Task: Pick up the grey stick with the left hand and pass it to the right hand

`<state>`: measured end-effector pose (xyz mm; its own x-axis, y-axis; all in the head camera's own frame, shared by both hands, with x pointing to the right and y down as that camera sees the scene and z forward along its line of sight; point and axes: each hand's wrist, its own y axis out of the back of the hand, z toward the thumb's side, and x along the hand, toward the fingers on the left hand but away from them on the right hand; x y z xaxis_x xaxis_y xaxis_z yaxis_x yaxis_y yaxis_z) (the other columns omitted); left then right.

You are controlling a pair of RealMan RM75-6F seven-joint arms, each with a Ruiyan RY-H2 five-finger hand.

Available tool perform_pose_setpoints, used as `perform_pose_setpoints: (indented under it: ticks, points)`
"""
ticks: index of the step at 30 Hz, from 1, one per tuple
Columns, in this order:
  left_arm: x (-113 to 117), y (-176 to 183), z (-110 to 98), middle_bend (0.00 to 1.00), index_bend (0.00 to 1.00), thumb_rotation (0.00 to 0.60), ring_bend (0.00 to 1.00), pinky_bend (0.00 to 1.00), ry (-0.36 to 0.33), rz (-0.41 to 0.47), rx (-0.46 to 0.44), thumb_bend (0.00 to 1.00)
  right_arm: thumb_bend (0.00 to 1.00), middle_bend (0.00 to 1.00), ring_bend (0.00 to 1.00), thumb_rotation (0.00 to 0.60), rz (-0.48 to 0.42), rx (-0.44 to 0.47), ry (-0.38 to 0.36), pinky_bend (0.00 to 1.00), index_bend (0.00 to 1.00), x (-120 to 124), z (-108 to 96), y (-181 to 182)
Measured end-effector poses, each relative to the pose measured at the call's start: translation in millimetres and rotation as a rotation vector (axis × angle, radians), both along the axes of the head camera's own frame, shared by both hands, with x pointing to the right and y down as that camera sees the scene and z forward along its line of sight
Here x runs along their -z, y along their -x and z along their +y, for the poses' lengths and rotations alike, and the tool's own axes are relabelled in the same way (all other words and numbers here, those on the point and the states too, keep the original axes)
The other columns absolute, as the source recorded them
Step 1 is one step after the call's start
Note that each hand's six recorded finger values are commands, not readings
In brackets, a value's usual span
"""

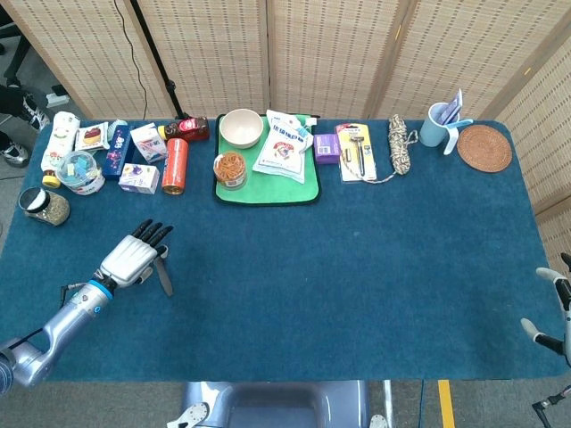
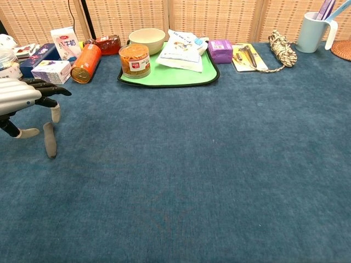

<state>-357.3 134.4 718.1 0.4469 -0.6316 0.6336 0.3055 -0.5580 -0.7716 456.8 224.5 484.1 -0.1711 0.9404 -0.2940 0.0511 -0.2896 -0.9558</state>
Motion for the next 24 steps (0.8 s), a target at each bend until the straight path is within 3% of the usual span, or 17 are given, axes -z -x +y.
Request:
perform_pose_setpoints:
  ticks: [24]
  points:
    - [-8.2,1.9,5.0,0.06,0.44,0.600,0.00,0.00,0.012,0.002,0.025,0.35,0.16,0.09,0.17,0.600,0.002,-0.008,0.012,0.15,0.27,-0.8,2.9,-2.4]
